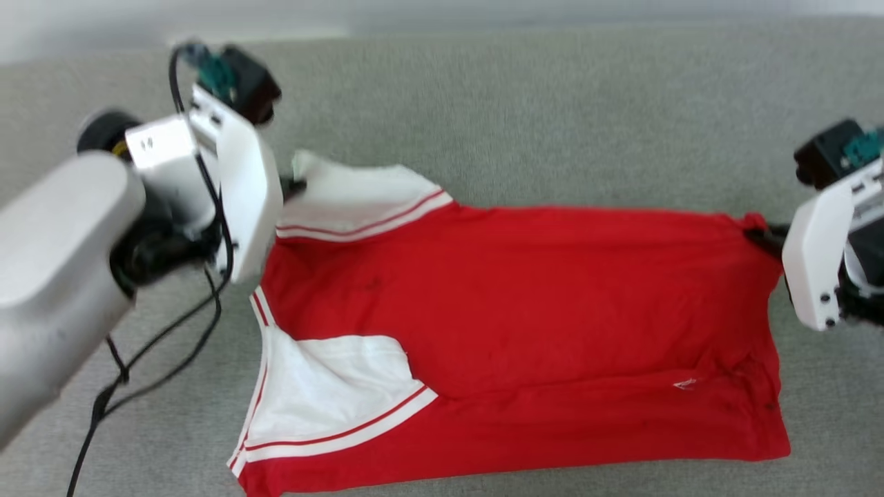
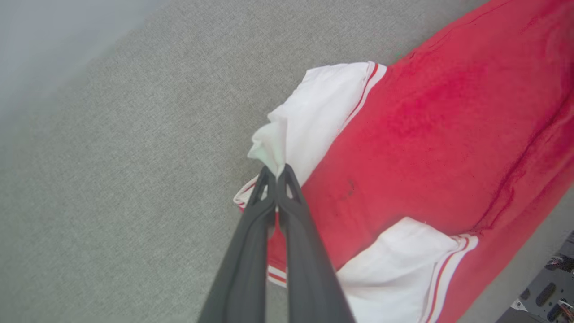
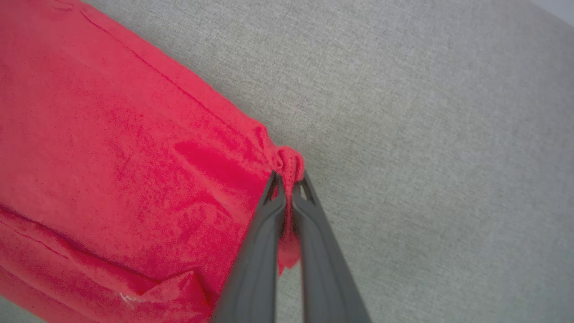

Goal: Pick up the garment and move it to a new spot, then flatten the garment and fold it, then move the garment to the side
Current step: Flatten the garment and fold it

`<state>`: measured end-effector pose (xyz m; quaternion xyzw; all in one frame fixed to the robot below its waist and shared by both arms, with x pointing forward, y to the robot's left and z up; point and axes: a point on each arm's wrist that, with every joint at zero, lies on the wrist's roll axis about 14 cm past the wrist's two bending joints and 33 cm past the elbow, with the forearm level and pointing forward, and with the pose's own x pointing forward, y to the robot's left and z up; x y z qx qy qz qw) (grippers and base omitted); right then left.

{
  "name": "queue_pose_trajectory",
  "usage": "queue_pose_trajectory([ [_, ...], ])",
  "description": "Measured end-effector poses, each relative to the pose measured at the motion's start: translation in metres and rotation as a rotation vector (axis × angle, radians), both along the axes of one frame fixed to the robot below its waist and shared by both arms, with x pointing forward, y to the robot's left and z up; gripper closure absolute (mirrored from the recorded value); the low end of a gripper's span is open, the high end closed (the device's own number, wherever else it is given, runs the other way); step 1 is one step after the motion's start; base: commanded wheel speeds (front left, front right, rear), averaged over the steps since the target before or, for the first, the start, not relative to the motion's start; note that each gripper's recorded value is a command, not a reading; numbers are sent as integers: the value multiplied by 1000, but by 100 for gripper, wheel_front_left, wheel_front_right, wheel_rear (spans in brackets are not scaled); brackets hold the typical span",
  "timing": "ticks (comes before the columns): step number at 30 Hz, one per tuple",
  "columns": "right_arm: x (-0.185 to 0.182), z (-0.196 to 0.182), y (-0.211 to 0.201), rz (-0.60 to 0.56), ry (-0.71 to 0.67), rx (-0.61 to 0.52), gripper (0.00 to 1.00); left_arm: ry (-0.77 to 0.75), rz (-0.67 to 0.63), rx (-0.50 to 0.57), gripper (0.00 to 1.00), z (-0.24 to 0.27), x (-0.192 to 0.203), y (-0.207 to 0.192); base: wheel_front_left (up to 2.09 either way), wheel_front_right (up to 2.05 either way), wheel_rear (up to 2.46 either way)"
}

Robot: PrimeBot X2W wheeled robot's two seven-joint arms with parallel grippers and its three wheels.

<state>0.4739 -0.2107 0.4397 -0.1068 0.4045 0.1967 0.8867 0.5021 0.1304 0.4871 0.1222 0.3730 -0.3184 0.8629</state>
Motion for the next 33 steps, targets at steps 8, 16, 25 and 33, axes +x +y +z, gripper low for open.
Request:
queue_pose_trajectory([
  [8,-44,8,1,17,-33,42,100,24,19,-11,100,-2,-61,12,0,0,0],
  [16,-89,-4,-3,10,-4,68,100,92,55,-17,100,-22,-118,26,0,0,0],
  [25,-118,-43,2,-11,98,92,100,250,115,-32,100,-74,-161,32,0,0,0],
  [33,-105,-33,6,-51,-12,148,0,102,172,-101,0,-70,-150,31,0,0,0],
])
